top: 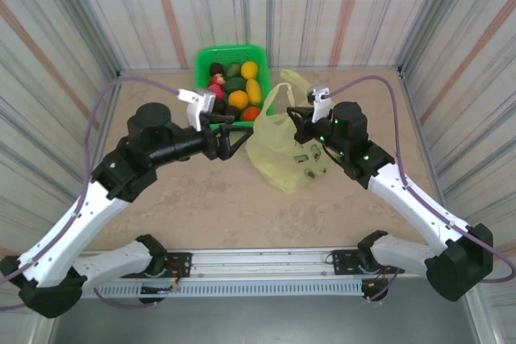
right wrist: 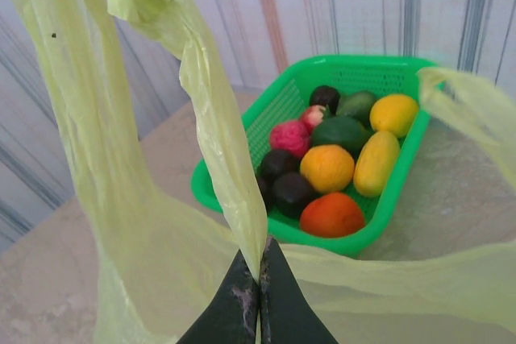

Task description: Place the fake fruits into the plastic bag and tie a complex knot

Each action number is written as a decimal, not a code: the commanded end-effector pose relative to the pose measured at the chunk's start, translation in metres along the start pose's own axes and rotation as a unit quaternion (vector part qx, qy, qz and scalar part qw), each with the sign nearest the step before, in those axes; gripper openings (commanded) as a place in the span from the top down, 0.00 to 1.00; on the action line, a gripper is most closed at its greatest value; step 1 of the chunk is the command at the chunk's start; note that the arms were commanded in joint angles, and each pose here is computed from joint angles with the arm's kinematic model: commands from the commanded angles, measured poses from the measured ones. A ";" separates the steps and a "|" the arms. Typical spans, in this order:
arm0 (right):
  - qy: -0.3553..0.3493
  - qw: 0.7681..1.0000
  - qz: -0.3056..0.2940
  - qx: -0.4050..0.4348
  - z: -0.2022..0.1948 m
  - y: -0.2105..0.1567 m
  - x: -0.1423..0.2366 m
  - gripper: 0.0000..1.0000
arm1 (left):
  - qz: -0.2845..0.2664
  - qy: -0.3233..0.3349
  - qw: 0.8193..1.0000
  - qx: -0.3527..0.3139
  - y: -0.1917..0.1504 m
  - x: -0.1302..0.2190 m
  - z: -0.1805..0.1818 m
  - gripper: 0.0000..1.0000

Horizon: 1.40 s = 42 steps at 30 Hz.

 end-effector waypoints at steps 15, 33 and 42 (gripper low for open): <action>-0.027 0.996 -0.057 0.069 0.043 -0.003 -0.002 1.00 | -0.022 0.111 0.993 0.024 0.016 -0.054 0.027 0.18; 0.006 0.994 -0.058 0.088 0.072 -0.007 -0.008 1.00 | -0.026 0.152 0.988 -0.005 0.022 -0.089 0.050 0.44; 0.002 0.994 -0.061 0.088 0.070 -0.009 -0.010 1.00 | -0.027 0.109 0.994 0.003 0.023 -0.097 0.042 0.54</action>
Point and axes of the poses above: each hand's point on the last joint's axis, 136 mm out from that joint toward the fingers, its own x axis back along the fingers, its own z axis along the line the jaws close on, y = z × x, the point moved 2 cm from there along x, back along the fingers, and after that the axes turned 4 degrees about -x, right-handed, at the moved point
